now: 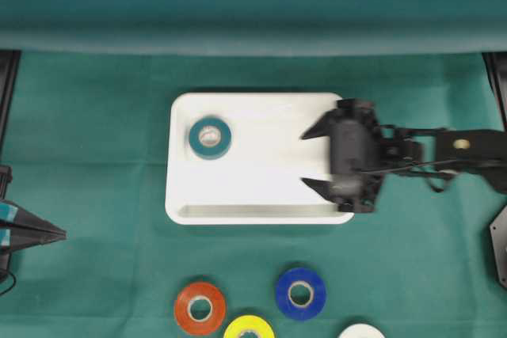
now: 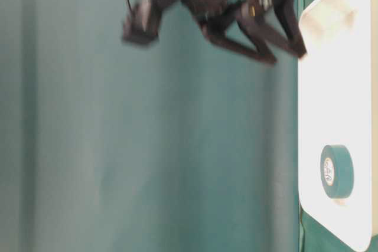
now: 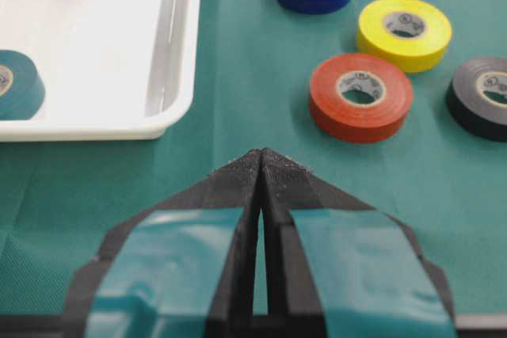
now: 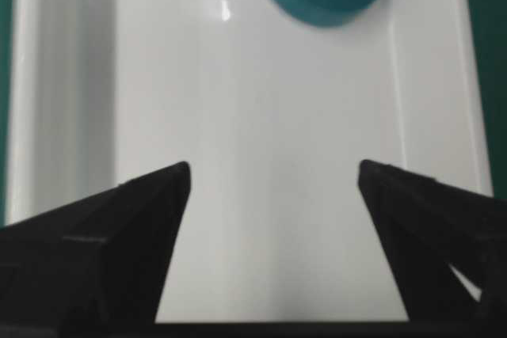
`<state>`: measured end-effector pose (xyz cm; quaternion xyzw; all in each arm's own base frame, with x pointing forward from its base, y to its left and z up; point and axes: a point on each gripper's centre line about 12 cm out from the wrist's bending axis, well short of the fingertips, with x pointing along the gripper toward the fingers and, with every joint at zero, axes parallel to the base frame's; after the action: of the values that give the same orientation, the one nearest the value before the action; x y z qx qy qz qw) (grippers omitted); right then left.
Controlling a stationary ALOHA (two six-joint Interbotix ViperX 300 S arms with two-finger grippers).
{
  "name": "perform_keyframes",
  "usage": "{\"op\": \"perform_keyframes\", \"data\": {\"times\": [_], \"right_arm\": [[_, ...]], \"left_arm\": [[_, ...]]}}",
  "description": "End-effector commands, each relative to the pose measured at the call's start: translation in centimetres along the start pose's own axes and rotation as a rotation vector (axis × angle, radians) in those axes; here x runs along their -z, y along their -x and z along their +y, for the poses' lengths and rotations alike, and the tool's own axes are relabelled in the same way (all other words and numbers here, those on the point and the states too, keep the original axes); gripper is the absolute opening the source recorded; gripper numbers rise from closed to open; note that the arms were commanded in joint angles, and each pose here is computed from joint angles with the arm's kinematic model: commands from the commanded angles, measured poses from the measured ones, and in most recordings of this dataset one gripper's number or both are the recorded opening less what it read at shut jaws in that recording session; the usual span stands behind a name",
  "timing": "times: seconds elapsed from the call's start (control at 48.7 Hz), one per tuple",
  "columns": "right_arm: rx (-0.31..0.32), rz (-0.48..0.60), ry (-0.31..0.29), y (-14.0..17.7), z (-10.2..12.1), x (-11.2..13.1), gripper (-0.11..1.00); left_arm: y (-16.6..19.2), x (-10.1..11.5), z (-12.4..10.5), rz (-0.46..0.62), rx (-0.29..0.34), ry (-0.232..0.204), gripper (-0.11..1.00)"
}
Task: Put the tape into the white case with the right arm.
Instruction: 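Lift the right gripper out of the tray and retract right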
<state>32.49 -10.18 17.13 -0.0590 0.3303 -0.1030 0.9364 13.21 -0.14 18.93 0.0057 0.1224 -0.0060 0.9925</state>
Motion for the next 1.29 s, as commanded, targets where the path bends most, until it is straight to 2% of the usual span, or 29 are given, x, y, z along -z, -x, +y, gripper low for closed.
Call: {"op": "perform_keyframes", "data": {"times": [0.0,0.185,0.411,0.657,1.027,1.274], "right_arm": [[0.004,-0.073,-0.007,1.9,0.1,0.0,0.59],[-0.001,-0.107,-0.048,4.2,0.7,1.8,0.59],[-0.005,-0.087,-0.146,6.1,1.3,4.2,0.59],[0.004,-0.07,-0.195,7.7,1.4,5.3,0.59],[-0.011,-0.08,-0.193,8.0,1.9,5.2,0.59],[-0.114,-0.087,-0.152,8.1,4.9,4.8,0.59]], "left_arm": [[0.0,-0.5,0.1,-0.012,-0.005,0.004,0.0],[0.0,-0.4,0.1,-0.011,-0.006,0.006,0.0],[0.0,-0.5,0.1,-0.014,-0.008,0.006,0.0],[0.0,-0.5,0.1,-0.014,-0.008,0.005,0.0],[0.0,-0.5,0.1,-0.014,-0.008,0.005,0.0],[0.0,-0.5,0.1,-0.014,-0.008,0.005,0.0]]}}
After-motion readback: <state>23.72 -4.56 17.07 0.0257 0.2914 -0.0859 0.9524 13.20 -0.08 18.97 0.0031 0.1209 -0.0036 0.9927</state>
